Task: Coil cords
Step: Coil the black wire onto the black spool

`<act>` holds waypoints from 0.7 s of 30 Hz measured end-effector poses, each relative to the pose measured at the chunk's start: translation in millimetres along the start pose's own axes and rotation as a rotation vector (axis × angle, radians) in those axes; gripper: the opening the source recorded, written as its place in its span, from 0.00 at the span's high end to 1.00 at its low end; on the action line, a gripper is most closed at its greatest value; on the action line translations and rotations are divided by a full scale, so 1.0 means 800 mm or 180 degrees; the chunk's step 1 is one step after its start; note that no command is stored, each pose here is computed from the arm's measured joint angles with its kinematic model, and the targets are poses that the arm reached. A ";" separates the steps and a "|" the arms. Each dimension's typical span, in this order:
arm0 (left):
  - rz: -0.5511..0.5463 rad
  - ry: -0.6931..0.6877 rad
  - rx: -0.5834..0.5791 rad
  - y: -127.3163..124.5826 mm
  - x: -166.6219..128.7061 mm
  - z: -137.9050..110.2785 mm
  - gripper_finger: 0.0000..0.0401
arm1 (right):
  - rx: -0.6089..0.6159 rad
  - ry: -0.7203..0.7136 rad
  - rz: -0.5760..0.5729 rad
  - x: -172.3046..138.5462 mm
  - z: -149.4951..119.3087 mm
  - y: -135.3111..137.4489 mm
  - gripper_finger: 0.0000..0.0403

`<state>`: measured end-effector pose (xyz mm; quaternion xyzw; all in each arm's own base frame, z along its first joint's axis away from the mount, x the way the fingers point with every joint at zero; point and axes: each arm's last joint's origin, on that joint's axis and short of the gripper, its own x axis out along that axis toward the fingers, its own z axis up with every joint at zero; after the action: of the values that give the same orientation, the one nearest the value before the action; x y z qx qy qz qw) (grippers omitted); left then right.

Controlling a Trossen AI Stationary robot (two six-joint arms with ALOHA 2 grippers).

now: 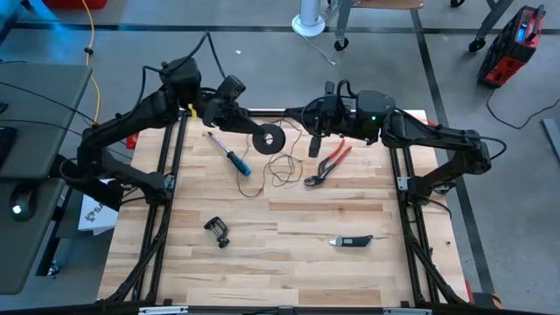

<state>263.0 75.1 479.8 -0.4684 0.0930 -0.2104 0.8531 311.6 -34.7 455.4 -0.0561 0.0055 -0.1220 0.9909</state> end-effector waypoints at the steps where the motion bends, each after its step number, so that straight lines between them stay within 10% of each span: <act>1: -0.0058 0.0010 0.0000 0.001 0.004 0.002 1.00 | 0.0004 -0.0005 0.0022 0.001 0.000 0.000 1.00; 21: -0.0875 -0.0325 0.0296 0.016 0.034 0.039 1.00 | 0.0695 -0.0612 0.0301 0.041 -0.003 0.010 1.00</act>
<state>302.3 92.8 487.2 -0.4468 -0.0253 -0.3052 0.8406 345.1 -35.2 451.8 0.0408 -0.1001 -0.0691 0.9917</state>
